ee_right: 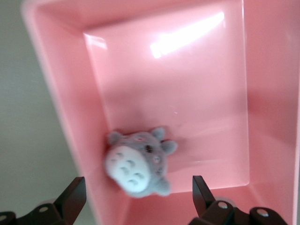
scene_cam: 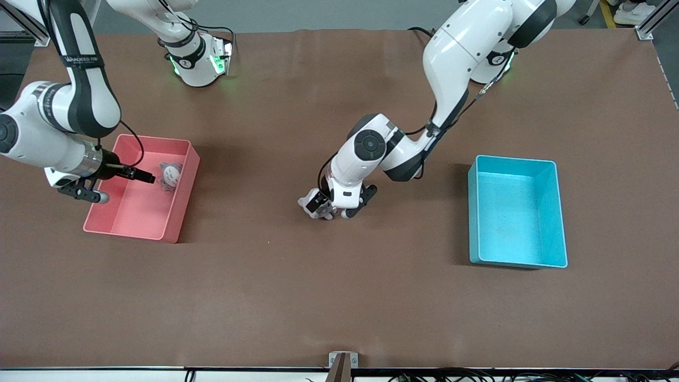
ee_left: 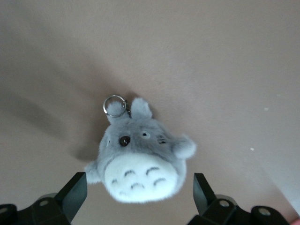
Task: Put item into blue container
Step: 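Return the right gripper to the pink box while the left gripper grasps the toy, then lower the toy into the blue box while the right gripper grasps the second toy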
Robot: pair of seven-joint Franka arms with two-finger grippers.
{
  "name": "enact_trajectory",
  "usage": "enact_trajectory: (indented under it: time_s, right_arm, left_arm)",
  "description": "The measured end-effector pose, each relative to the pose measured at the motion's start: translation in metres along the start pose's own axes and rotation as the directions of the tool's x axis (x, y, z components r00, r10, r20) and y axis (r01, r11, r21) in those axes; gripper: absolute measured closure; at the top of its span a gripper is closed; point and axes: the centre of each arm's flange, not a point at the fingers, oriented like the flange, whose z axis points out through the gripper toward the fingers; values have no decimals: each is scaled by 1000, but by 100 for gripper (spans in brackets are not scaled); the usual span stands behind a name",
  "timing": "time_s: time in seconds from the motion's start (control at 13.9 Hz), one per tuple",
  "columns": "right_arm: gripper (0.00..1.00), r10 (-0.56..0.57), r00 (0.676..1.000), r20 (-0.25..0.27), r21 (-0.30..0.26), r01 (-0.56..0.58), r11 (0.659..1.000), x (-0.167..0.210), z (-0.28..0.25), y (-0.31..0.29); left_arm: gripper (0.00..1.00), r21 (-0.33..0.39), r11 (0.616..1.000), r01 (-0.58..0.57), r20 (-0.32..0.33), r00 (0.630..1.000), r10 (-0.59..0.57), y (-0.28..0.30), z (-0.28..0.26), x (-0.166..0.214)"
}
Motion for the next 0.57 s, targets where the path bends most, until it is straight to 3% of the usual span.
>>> enact_trajectory:
  time_s: [0.36,0.57]
  right_arm:
    - [0,-35,999,-2,54,35,998,-26,50,14]
    - [0,-54,998,16,135,51,989,-32,64,16]
  left_arm:
    - [4,-27,1000,7,-40,999,-8,-8,30,-6]
    - [35,-40,999,8,-41,999,-10,-6,31,-5]
